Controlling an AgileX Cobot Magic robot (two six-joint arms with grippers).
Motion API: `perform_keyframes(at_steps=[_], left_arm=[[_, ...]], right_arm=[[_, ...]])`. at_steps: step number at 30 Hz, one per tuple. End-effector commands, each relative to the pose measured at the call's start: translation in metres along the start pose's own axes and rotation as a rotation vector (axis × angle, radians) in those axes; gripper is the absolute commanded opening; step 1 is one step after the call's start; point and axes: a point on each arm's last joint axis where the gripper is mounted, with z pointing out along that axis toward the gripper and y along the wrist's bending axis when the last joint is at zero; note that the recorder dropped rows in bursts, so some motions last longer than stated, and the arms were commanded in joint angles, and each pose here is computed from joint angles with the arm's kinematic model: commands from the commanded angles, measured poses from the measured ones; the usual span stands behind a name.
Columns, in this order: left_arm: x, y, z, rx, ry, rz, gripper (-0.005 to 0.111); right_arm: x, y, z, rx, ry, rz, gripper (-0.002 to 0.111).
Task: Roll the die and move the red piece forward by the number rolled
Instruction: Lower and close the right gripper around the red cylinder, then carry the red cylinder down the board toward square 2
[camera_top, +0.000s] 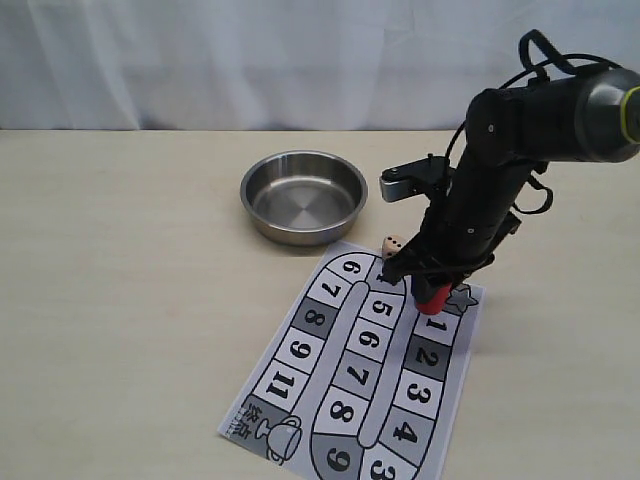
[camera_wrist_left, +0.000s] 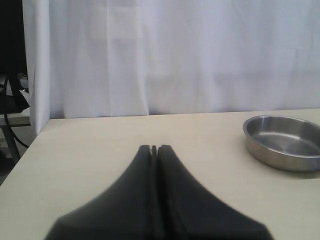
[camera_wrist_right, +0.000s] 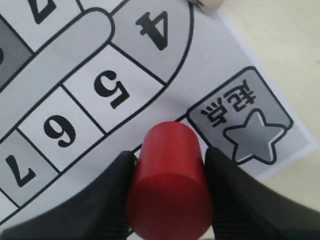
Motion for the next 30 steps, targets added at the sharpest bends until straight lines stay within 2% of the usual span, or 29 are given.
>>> perform_keyframes(at_steps=[1,11,18,30], left_arm=[[0.001,0.0,0.0,0.002,-0.003,-0.01,0.0],[0.001,0.0,0.0,0.002,-0.003,-0.01,0.0],[0.001,0.0,0.0,0.002,-0.003,-0.01,0.0],[0.001,0.0,0.0,0.002,-0.003,-0.01,0.0]], right_arm=[[0.001,0.001,-0.002,0.026,-0.001,0.022,0.004],[0.02,0.001,0.023,0.03,-0.016,0.069,0.004],[0.022,0.0,0.025,0.039,-0.006,0.061,0.004],[0.027,0.01,-0.019,0.02,-0.056,0.06,0.004]])
